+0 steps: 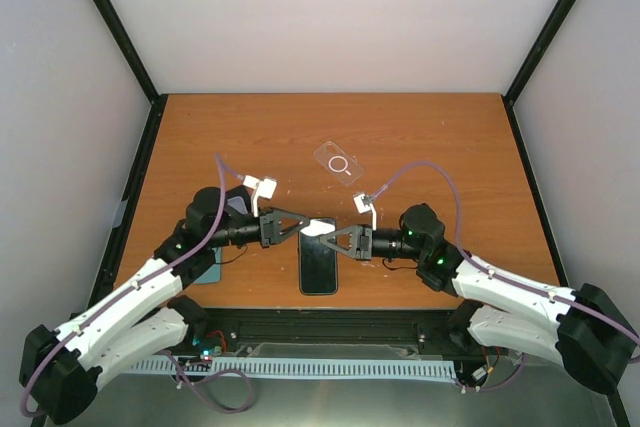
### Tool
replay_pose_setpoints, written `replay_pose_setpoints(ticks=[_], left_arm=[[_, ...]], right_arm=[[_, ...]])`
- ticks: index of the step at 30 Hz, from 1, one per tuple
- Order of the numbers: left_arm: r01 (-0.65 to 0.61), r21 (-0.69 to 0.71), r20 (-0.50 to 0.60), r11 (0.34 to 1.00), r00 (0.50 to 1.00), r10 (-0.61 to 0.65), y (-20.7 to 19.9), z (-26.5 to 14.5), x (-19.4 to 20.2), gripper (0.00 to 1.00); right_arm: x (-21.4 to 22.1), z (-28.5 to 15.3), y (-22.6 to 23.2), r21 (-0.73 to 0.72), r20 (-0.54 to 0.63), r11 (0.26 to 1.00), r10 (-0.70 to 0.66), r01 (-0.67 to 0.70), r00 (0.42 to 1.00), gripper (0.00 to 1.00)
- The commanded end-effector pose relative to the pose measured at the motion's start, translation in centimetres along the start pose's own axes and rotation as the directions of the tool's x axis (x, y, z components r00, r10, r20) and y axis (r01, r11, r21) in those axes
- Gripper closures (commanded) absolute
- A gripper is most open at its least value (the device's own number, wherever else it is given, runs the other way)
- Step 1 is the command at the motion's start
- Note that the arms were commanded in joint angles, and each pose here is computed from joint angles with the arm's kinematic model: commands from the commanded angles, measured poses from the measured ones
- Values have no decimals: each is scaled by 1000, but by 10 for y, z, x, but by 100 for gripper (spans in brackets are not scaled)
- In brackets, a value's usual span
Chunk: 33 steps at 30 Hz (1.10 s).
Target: Put the phone into the phone case
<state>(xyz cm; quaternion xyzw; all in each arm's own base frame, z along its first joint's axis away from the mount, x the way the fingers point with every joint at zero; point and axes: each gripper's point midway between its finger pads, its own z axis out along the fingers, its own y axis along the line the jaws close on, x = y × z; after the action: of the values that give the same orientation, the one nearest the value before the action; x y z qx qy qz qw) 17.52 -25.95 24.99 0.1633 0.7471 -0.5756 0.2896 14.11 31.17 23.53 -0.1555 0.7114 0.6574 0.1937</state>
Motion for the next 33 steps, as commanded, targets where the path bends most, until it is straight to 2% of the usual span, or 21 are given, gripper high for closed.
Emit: replay_pose_setpoints(ticks=[1, 3, 4, 11, 13, 16, 18, 24, 29, 30, 33], left_arm=[[-31, 22, 9, 999, 999, 31, -10, 3, -10, 100], [-30, 7, 18, 1000, 999, 29, -8, 3, -12, 100], [-32, -1, 25, 999, 999, 32, -8, 3, -15, 100], [-16, -6, 106, 1000, 994, 17, -12, 5, -37, 100], [-15, 2, 122, 1000, 992, 15, -13, 7, -42, 100], [-11, -10, 140, 1000, 990, 12, -11, 10, -49, 100], [-8, -16, 150, 1000, 989, 10, -9, 12, -52, 100], [18, -81, 174, 997, 985, -4, 8, 15, -57, 100], [67, -122, 166, 990, 985, -46, 19, 17, -55, 98], [78, -124, 162, 989, 985, -57, 19, 17, -54, 94], [114, -108, 134, 988, 986, -99, 18, 18, -47, 61]], right_arm=[[-7, -2, 17, -47, 34, 998, -48, 50, 998, 91], [-6, -2, 10, -20, 35, 999, -37, 38, 999, 90], [-6, -2, 8, -9, 37, 999, -34, 34, 999, 86], [8, -7, -10, 12, 29, 1000, 23, -24, 999, 48], [16, -7, -17, 18, 15, 999, 44, -44, 999, 44], [28, -8, -25, 30, -15, 998, 64, -64, 998, 44], [32, -9, -31, 40, -20, 996, 76, -75, 997, 46], [33, -13, -29, 10, 7, 996, 85, -85, 996, 79], [24, -14, -23, -9, 54, 996, 93, -92, 994, 94], [20, -15, -22, -14, 73, 995, 99, -98, 992, 96], [6, -15, -18, -32, 138, 992, 129, -126, 982, 97]])
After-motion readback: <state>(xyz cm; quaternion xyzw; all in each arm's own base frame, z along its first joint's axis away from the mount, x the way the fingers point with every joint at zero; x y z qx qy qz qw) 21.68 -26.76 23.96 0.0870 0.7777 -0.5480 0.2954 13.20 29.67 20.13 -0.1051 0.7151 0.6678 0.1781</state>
